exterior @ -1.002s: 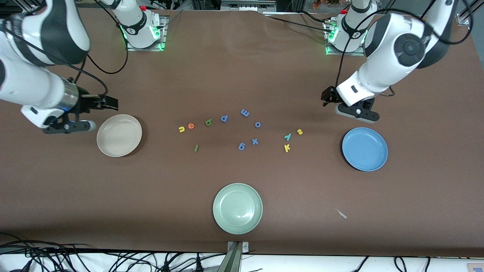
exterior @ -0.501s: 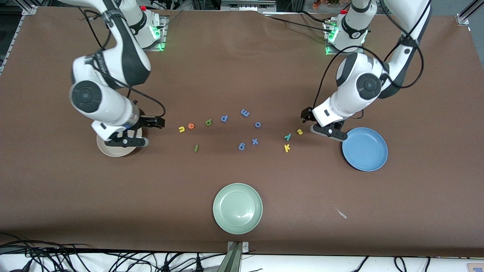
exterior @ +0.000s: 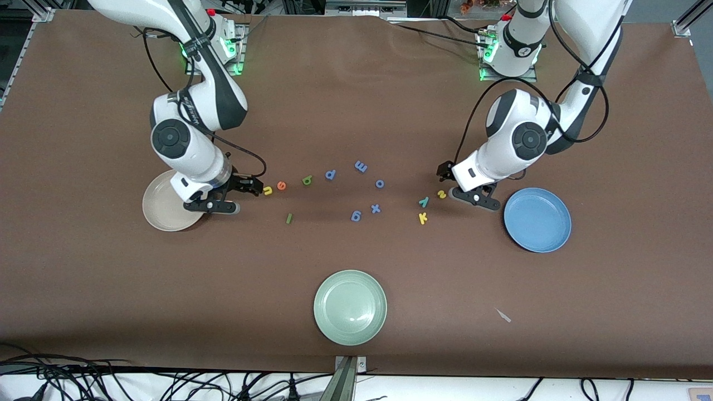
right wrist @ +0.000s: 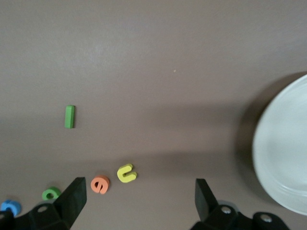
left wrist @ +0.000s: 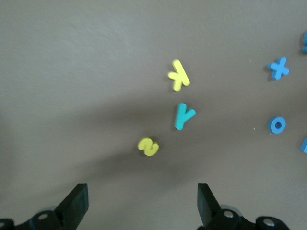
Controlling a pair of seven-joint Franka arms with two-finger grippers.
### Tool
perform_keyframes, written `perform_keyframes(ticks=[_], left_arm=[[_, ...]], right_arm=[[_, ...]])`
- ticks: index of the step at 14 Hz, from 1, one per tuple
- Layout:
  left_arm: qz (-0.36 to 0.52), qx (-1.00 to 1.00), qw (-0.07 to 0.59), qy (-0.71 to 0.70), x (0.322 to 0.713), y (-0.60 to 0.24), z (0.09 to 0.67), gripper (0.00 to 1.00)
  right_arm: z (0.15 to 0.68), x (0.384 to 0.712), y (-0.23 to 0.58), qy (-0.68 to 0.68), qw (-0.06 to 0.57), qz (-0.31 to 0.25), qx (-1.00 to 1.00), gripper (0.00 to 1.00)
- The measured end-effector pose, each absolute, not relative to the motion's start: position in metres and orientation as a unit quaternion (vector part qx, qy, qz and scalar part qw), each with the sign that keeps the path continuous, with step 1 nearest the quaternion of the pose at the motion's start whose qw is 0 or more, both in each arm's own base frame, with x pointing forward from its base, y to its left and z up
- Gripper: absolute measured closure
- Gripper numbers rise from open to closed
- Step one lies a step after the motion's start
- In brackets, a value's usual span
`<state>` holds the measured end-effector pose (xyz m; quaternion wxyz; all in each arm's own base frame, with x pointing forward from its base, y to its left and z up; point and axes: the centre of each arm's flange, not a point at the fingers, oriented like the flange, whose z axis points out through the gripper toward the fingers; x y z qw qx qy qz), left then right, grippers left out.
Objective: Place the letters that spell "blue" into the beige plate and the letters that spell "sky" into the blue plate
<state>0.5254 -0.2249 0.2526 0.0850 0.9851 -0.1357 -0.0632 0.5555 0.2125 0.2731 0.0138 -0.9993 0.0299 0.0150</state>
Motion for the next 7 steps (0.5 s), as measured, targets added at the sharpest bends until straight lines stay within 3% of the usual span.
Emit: perform_keyframes(ticks=[7], left_arm=[[-0.084,0.982,0.086,-0.146,0.513,-0.247,0.187,0.02]], right_arm=[[0.207,0.539,0.233,0.017,0.013,0.022,-1.000,0.00]])
